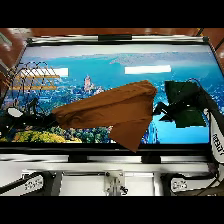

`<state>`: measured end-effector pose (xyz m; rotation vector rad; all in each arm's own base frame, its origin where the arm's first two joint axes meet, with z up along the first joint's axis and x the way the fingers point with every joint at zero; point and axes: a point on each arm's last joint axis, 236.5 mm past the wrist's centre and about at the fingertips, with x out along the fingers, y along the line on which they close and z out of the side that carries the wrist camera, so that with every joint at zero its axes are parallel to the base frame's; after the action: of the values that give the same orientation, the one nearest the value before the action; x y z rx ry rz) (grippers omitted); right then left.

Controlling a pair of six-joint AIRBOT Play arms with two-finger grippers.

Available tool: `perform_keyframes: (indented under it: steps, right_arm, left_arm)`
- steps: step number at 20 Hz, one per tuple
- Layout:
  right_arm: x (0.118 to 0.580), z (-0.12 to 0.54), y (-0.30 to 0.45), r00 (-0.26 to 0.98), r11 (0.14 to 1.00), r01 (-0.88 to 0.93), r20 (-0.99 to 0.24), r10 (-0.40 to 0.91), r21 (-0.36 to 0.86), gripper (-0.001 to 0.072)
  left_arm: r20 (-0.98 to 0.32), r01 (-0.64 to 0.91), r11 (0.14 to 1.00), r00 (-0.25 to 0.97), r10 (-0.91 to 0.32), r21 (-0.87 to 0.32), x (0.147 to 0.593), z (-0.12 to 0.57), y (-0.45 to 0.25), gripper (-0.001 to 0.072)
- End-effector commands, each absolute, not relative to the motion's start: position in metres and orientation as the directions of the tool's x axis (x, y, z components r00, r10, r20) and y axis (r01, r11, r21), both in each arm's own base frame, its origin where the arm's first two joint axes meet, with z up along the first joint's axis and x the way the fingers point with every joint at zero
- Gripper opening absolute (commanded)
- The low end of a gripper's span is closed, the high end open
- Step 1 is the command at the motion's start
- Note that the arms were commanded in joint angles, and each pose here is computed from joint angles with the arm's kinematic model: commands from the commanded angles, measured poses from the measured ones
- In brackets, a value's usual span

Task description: Fold the shirts.

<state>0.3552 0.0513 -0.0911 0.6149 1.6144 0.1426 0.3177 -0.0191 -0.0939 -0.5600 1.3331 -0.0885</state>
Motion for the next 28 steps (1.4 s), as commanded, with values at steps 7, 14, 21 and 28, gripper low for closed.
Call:
perform_keyframes:
  steps: [7, 14, 21, 28]
  right_arm:
    - [0.384, -0.069, 0.1, 0.08, 0.894, 0.143, -0.905, 0.418, 0.426, 0.0057]
    - [0.434, 0.344, 0.082, 0.887, 0.931, -0.286, -0.306, 0.347, 0.227, 0.0057]
    - [0.215, 0.596, 0.048, 0.907, 0.977, -0.215, 0.37, 0.202, -0.006, 0.0057]
    - [0.17, 0.616, 0.02, 0.885, 0.995, -0.101, 0.457, 0.084, 0.013, 0.0057]
  left_arm:
    - [-0.871, -0.16, 0.885, 0.32, -0.373, -0.438, 0.325, -0.041, -0.013, 0.0034]
    - [-0.33, 0.14, 0.981, 0.927, -0.177, -0.133, 0.351, 0.325, -0.002, 0.0035]
    - [0.364, 0.135, 0.99, 0.92, -0.144, 0.052, 0.148, 0.574, -0.055, 0.0034]
    - [-0.007, 0.076, 0.997, 0.997, -0.076, 0.011, 0.163, 0.484, -0.04, 0.0035]
